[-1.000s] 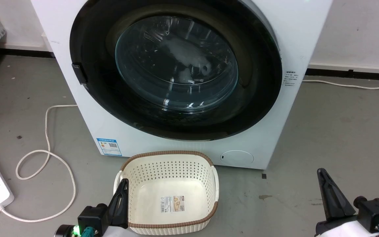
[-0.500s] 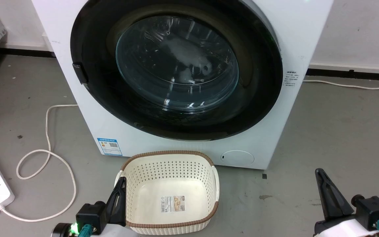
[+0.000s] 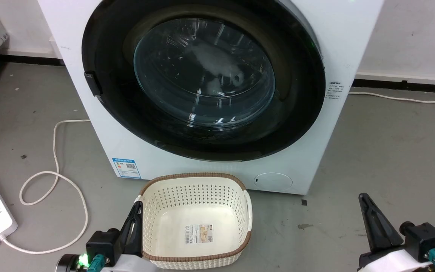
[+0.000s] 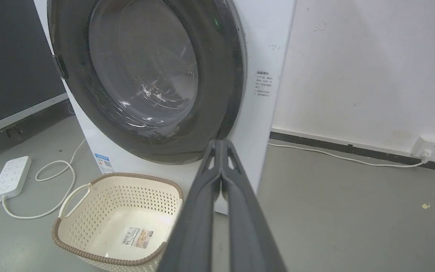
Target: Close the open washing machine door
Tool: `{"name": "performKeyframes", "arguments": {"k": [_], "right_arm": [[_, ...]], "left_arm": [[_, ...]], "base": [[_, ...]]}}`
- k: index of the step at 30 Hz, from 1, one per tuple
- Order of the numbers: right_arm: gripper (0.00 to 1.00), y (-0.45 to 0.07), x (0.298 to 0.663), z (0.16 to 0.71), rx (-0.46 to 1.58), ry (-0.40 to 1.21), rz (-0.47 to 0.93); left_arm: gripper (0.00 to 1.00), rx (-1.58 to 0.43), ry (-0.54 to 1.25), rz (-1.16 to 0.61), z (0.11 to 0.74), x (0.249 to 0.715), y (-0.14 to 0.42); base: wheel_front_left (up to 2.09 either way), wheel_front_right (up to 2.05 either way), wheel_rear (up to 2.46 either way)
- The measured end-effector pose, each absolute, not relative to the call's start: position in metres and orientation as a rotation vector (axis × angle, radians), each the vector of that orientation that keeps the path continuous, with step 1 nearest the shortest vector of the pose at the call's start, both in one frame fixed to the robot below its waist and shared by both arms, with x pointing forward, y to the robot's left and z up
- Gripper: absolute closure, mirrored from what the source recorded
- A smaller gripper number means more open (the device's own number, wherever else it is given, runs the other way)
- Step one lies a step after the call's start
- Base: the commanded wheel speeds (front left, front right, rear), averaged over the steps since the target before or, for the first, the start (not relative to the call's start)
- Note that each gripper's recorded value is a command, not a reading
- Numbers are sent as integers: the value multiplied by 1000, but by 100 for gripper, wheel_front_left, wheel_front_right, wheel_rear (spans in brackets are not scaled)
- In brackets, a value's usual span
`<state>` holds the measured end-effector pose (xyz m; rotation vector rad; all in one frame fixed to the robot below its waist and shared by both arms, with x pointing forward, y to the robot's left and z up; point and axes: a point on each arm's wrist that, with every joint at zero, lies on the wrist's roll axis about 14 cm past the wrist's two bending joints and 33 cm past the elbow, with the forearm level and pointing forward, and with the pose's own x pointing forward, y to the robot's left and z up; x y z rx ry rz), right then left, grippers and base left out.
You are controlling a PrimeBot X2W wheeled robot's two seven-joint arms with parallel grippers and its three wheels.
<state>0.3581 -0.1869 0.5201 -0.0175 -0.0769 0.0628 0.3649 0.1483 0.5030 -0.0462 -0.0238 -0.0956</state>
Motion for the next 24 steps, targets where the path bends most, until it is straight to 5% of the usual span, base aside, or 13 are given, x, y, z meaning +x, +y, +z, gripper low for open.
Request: {"name": "performKeyframes", "arguments": {"k": [24], "right_arm": [[100,-179,361,518,-27,-42,84]], "left_arm": [[100,-17,-11,-74,508,367,156]], "base": [[0,0,0]]}}
